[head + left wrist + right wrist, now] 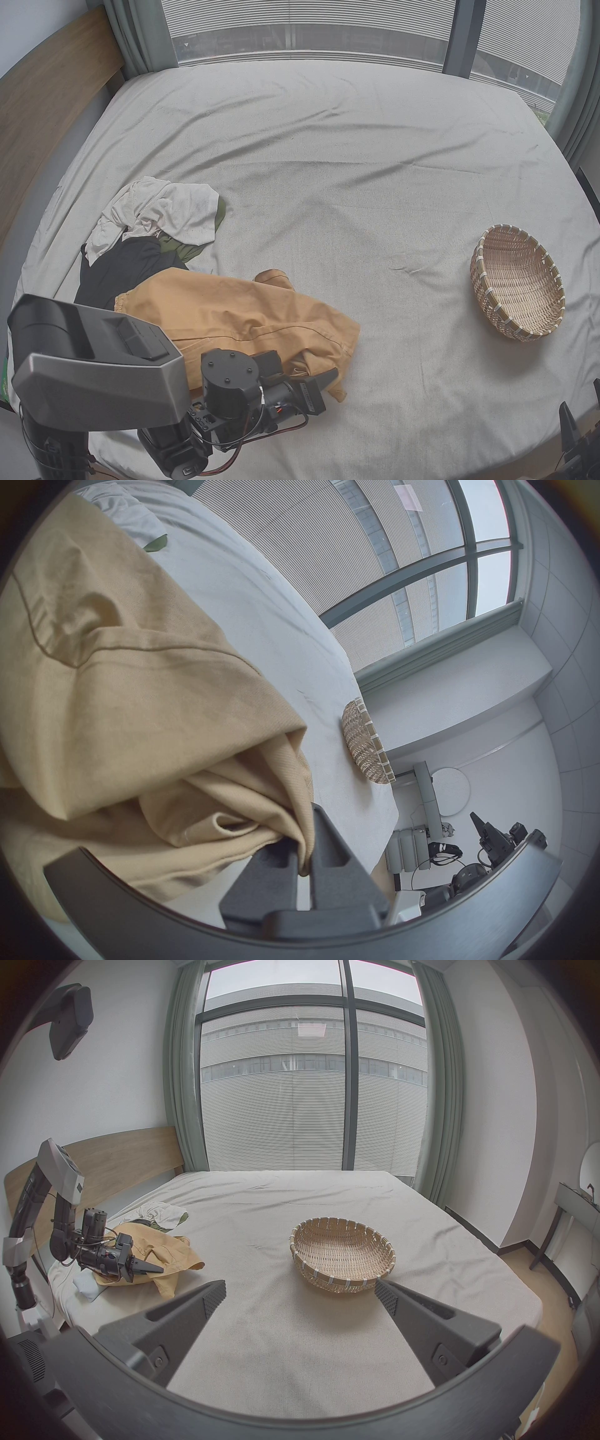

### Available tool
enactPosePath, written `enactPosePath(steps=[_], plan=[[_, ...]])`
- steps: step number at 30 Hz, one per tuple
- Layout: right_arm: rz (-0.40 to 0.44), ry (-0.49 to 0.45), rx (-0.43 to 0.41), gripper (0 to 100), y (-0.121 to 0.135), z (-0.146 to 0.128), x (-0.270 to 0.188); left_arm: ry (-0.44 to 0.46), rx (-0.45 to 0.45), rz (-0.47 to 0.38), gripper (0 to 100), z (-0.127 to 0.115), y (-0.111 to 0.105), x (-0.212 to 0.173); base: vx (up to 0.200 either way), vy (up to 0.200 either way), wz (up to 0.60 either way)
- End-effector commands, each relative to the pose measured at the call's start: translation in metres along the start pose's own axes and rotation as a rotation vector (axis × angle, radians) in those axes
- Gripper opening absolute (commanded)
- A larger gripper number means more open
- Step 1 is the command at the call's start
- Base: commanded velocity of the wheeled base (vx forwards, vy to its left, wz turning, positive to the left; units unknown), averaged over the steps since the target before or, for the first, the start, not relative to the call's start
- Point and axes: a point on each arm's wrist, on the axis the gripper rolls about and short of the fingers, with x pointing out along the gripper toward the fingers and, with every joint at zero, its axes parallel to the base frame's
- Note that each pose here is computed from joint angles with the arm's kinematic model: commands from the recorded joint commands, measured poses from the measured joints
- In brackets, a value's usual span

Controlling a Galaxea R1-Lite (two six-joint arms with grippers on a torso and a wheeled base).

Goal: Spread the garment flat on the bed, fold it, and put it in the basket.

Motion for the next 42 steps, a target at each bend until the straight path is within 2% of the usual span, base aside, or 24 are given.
enactPosePath(steps=[1,22,27,42], plan=[[0.001,0.001,0.000,100,0.000,-0.005,0.000,0.007,0.007,-0.028,0,-0.005,-0.007,0.009,0.000,0.000,0.00],[0.001,0.001,0.000,100,0.000,-0.005,0.000,0.035,0.025,-0.109,0,-0.018,-0.031,0.032,0.000,0.000,0.00],[0.001,0.001,0.000,100,0.000,-0.005,0.000,0.047,-0.002,-0.144,0,-0.025,-0.042,0.036,0.000,0.000,0.00],[0.000,0.001,0.001,100,0.000,-0.005,0.000,0.050,0.003,-0.171,0,-0.032,-0.048,0.053,0.000,0.000,0.00]])
